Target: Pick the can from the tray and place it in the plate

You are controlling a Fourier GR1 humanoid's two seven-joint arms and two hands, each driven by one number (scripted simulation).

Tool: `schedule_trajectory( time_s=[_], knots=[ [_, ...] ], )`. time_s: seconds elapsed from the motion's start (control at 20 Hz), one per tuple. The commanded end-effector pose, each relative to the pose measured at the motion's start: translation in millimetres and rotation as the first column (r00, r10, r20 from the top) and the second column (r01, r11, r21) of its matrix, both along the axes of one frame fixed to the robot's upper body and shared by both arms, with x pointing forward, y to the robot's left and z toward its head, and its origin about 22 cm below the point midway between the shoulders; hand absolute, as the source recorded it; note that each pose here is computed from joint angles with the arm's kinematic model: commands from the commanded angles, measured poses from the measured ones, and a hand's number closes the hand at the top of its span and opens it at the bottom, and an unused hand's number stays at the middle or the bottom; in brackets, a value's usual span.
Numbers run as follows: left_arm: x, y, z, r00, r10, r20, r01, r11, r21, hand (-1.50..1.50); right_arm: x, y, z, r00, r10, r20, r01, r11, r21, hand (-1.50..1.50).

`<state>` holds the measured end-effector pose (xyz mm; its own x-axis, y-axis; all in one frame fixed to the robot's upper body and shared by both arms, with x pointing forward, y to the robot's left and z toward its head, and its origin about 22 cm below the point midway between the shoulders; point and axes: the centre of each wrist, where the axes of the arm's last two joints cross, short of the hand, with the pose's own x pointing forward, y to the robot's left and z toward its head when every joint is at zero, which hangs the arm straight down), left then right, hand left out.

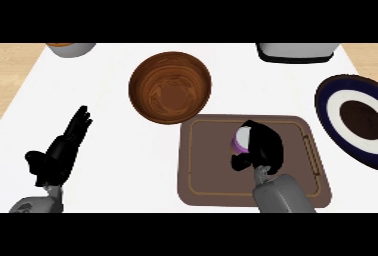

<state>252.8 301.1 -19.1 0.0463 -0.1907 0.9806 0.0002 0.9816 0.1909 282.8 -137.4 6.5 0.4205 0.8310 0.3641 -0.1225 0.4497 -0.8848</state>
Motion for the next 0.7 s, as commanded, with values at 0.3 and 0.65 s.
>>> schedule_trajectory(
  time_s=[0.3, 0.65],
  knots=[
    [-21.9, 25.6, -9.8, 0.992, 0.122, -0.026, -0.122, 0.992, 0.0, 0.0, -58.5, -232.6, 6.3, 0.97, -0.135, 0.201, 0.165, 0.977, -0.137, 1.5],
    [-34.0, 19.6, -20.7, 0.992, 0.124, -0.036, -0.125, 0.992, -0.015, 0.0, -111.3, -340.1, 35.9, 0.926, -0.101, 0.365, 0.149, 0.983, -0.107, 1.5]
  ],
)
